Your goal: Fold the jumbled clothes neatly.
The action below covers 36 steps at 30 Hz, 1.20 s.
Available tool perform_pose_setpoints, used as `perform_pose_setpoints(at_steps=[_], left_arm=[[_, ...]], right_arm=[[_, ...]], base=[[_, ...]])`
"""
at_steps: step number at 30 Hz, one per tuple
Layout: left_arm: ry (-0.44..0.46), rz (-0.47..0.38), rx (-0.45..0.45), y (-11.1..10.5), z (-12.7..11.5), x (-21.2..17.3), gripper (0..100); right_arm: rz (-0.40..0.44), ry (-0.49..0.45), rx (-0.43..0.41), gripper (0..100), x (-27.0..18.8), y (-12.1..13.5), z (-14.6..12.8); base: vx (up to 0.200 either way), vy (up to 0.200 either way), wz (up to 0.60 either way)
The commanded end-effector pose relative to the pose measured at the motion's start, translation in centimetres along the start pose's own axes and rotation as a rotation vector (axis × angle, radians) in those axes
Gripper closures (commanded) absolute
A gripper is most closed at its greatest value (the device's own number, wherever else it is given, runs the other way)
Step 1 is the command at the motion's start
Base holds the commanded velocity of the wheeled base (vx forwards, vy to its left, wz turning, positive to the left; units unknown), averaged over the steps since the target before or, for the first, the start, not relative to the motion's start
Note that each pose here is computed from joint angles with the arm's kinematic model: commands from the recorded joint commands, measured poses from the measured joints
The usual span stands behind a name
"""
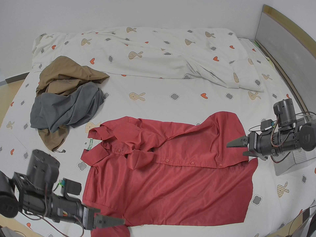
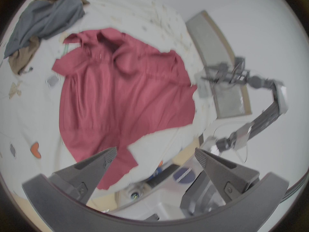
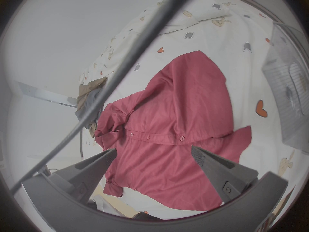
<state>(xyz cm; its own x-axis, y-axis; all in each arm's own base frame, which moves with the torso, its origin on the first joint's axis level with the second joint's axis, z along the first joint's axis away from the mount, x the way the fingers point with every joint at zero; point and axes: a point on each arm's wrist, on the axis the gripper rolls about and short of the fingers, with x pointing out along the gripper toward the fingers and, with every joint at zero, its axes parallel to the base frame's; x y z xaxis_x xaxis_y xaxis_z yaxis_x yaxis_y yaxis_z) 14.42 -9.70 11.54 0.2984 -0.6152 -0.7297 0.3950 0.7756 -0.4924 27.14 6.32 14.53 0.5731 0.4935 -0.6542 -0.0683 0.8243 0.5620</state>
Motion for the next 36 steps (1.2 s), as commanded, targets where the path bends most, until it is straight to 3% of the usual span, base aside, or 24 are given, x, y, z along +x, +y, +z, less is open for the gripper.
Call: perform_pose_setpoints(at_steps=[1,6,11,12,14,15,16,19,24,31,36], left_arm=[[-0.227,-0.093,-0.066,1.2,7.0,-3.3,0],[-0.122,-0.071,-0.117,4.1,11.3,1.8,0],[-0.107,0.042,0.011,5.7,13.4,4.7,0],[-0.107,0.148,0.054,6.0,14.0,5.9,0],[-0.105,0.263,0.104,6.0,14.4,7.0,0],[-0.104,0.273,0.106,6.0,14.4,7.1,0],[-0.1,0.371,0.154,6.3,14.6,7.7,0],[-0.098,0.482,0.212,6.6,14.8,8.1,0],[-0.129,0.465,0.187,5.5,14.9,7.7,0],[-0.09,0.42,0.155,5.0,13.1,8.3,0],[-0.142,0.37,0.125,5.0,12.4,8.6,0]], right_arm=[[0.109,0.039,-0.021,0,2.1,0.5,2.2],[0.14,0.058,-0.065,0,2.4,2.0,1.6],[0.14,0.05,-0.101,0,1.9,3.3,0.9],[0.134,0.025,-0.131,0,0.9,4.5,0.5],[0.126,0.001,-0.168,0,0.3,5.9,-0.2],[0.125,0.0,-0.171,0,0.3,6.0,-0.3],[0.115,-0.029,-0.201,0,-0.3,7.2,-0.8],[0.088,-0.074,-0.244,0,-1.0,8.8,-1.8],[0.07,-0.108,-0.278,0,-1.9,9.9,-2.9],[0.071,-0.111,-0.278,0,-2.7,9.5,-3.4],[0.062,-0.101,-0.276,0,-3.2,8.9,-4.2]], base=[[0.0,0.0,0.0],[0.0,0.0,0.0],[0.0,0.0,0.0],[0.0,0.0,0.0],[0.0,0.0,0.0],[0.0,0.0,0.0],[0.0,0.0,0.0],[0.0,0.0,0.0],[0.0,0.0,0.0],[0.0,0.0,0.0],[0.0,0.0,0.0]])
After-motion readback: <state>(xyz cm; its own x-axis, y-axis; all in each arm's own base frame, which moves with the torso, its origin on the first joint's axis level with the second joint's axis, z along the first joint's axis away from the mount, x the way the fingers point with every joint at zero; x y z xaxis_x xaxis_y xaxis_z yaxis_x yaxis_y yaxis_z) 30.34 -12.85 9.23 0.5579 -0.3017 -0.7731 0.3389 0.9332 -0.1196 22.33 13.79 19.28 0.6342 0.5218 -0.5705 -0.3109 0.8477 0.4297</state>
